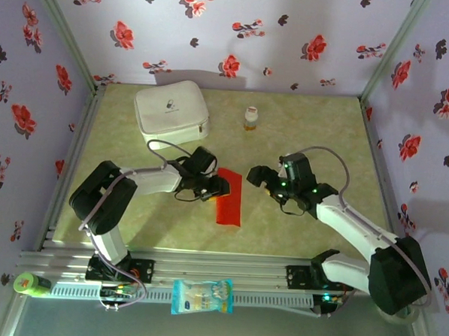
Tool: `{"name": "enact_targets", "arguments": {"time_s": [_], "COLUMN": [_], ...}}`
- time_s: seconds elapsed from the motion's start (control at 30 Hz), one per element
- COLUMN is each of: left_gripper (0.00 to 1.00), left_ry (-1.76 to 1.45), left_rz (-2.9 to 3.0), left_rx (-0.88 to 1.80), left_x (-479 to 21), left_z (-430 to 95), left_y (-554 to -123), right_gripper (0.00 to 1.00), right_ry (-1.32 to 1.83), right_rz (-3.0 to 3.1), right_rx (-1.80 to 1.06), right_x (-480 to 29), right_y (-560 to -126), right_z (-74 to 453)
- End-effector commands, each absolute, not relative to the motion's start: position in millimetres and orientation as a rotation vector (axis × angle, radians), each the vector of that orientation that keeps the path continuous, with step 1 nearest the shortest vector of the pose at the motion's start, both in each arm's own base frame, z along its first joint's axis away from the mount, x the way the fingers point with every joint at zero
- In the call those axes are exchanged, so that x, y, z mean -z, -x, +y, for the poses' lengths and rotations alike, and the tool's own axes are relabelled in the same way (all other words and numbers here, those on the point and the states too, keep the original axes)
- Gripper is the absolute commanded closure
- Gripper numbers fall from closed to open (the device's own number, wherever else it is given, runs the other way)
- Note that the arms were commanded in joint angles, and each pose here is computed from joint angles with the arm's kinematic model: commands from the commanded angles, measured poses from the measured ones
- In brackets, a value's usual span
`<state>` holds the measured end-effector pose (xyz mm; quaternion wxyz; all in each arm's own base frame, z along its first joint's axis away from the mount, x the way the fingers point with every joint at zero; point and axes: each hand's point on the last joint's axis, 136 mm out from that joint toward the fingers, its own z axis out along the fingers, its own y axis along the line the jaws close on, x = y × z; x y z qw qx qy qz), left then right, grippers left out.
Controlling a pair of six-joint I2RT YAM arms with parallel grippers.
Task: Fold a paper plane with a square sheet of paper (pick it up from the middle)
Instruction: First fold the square sheet of paper in half at the center of the table.
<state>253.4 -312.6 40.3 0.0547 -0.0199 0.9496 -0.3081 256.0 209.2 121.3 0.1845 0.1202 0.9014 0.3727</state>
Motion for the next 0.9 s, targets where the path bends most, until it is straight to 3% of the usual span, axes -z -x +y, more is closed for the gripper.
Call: {"name": "enact_targets", "arguments": {"time_s": [0.0,0.2,0.87], "left_gripper": [0.49,0.39,0.4], "left_ry": [0.047,0.069,-0.014], "left_rz": [2.886,2.829,2.885], "left_rx": [0.812,0.759,0.544], "left_x": [-35,-41,-26], "left_z": [-300,-290,-264], "left_y": [-262,-268,-261], "right_gripper": [0.05,0.05,0.05], "right_ry": [-0.303,-0.307,-0.294], "right_rz": [2.536,2.55,2.573], "right_rx": [-1.061,-1.048,-1.052], "right_x": [-120,-114,-104], "right_y": [-258,-259,-257], "right_z": [215,217,232]}}
